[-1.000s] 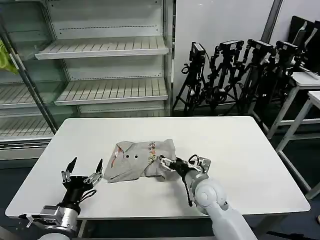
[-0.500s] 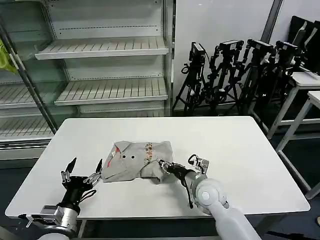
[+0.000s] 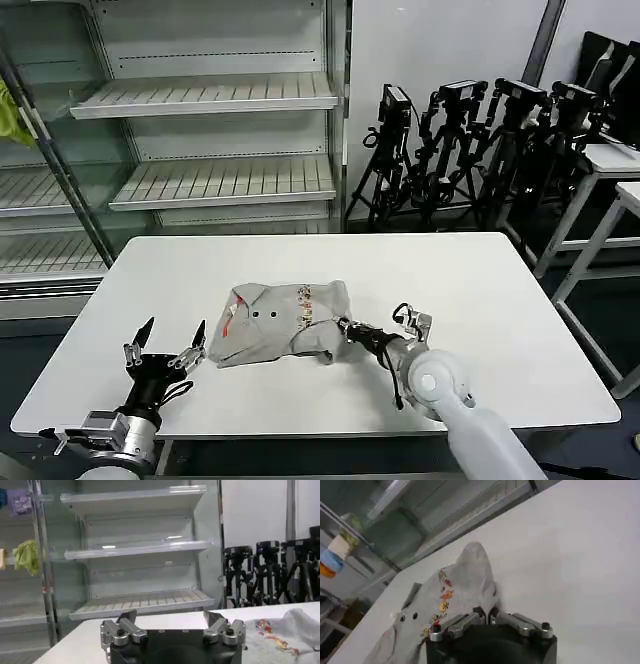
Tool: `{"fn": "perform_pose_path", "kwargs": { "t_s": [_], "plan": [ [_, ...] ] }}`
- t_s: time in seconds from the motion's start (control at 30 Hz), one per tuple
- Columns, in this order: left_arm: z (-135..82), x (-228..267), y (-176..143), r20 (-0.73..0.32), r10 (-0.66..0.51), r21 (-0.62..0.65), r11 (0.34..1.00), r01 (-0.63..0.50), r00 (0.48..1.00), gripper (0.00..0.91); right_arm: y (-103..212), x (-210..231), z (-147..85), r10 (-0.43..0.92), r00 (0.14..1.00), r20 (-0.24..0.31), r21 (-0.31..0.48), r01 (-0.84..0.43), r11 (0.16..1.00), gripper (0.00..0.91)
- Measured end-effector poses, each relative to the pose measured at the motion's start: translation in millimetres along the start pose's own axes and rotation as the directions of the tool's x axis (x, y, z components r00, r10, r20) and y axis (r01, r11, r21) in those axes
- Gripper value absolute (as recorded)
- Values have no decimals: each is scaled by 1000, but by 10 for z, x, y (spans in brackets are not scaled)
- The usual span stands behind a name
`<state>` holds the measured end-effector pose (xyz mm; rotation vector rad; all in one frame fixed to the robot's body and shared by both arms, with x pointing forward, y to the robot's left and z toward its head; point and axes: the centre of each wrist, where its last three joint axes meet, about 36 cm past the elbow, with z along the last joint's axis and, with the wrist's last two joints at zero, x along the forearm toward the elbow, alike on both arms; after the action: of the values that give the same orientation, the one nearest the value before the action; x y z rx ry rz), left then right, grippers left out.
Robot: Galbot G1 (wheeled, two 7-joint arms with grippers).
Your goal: Fold and organize the clothes.
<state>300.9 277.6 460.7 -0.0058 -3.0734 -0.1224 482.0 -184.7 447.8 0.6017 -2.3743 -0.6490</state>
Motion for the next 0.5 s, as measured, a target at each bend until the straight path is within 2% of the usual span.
{"fn": "perform_pose_path", "kwargs": {
  "t_s": [0.43,0.47,0.5],
  "plan": [
    [2,5,-47,-7,19,6,1000,-19,1000,907,-466,369,-188,39,999,5,36,-40,999,0],
    [-1,6,-51,-6,20,6,1000,-20,1000,907,-513,402,-209,48,999,7,39,-48,998,343],
    [-4,8,-57,-6,22,7,1000,-22,1000,907,-554,429,-225,56,998,8,42,-56,998,766]
  ]
}}
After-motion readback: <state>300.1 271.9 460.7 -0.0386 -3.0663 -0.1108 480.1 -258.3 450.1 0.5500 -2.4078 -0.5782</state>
